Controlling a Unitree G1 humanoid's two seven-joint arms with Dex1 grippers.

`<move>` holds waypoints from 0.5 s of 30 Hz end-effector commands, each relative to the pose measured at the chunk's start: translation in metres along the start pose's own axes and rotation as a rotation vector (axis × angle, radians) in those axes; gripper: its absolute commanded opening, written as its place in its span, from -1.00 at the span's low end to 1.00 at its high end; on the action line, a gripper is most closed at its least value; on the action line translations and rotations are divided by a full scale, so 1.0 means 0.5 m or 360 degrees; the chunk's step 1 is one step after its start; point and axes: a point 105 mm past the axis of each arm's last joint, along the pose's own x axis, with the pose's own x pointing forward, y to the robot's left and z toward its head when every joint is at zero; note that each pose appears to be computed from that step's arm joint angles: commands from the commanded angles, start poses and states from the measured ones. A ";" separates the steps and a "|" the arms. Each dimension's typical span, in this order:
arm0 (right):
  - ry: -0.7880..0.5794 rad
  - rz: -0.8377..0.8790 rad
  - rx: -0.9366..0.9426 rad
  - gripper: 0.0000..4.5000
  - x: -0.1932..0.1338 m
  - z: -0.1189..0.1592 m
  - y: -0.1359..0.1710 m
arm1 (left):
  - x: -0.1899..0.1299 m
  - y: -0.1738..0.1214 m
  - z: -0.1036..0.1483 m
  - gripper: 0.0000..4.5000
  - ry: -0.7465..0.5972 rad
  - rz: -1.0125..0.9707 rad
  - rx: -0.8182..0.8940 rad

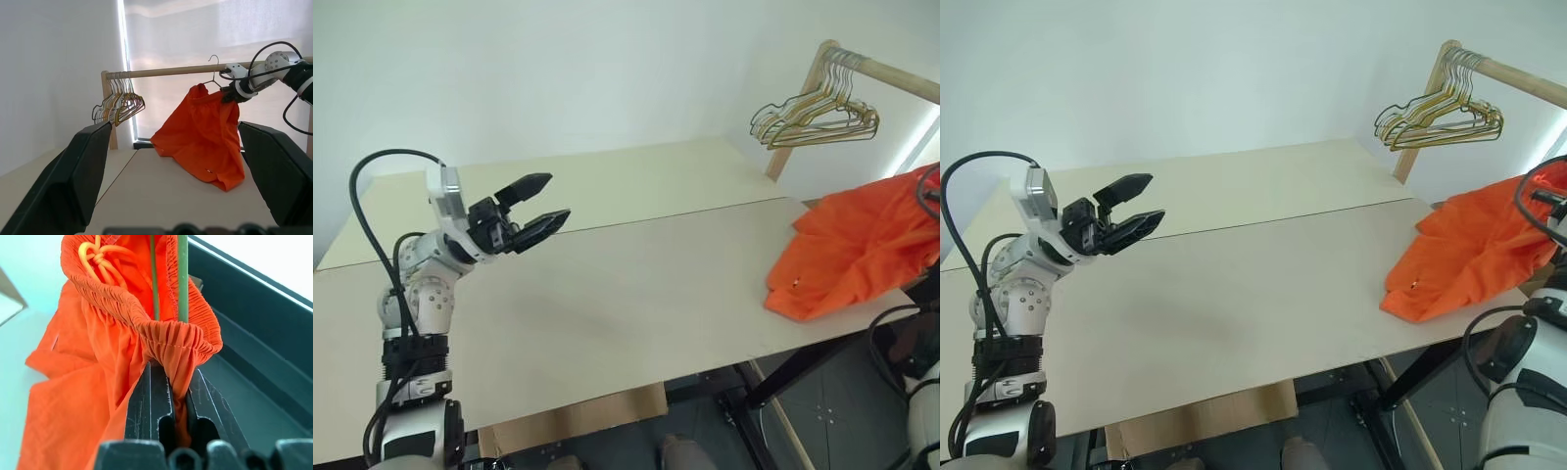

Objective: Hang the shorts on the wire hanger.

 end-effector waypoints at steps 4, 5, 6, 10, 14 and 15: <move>-0.0083 0.0027 0.0204 -1.00 0.008 0.043 -0.009 | 0.001 -0.007 0.020 0.99 -0.0015 0.0008 0.0071; -0.0064 0.0048 0.0246 -1.00 0.010 0.042 -0.007 | 0.001 -0.009 0.018 0.99 -0.0006 0.0008 0.0072; -0.0046 0.0057 0.0285 -1.00 0.012 0.040 -0.007 | 0.001 -0.010 0.016 0.99 0.0001 0.0008 0.0072; 0.0056 0.0076 0.0410 -1.00 0.019 0.023 -0.007 | -0.003 -0.015 0.013 0.99 0.0011 0.0012 0.0068; 0.0125 0.0047 0.0438 -1.00 0.025 0.004 -0.008 | -0.005 -0.016 0.014 0.99 0.0006 0.0022 0.0070; 0.0162 0.0067 0.0486 -1.00 0.025 -0.002 -0.003 | -0.004 -0.015 0.014 0.99 0.0007 0.0025 0.0074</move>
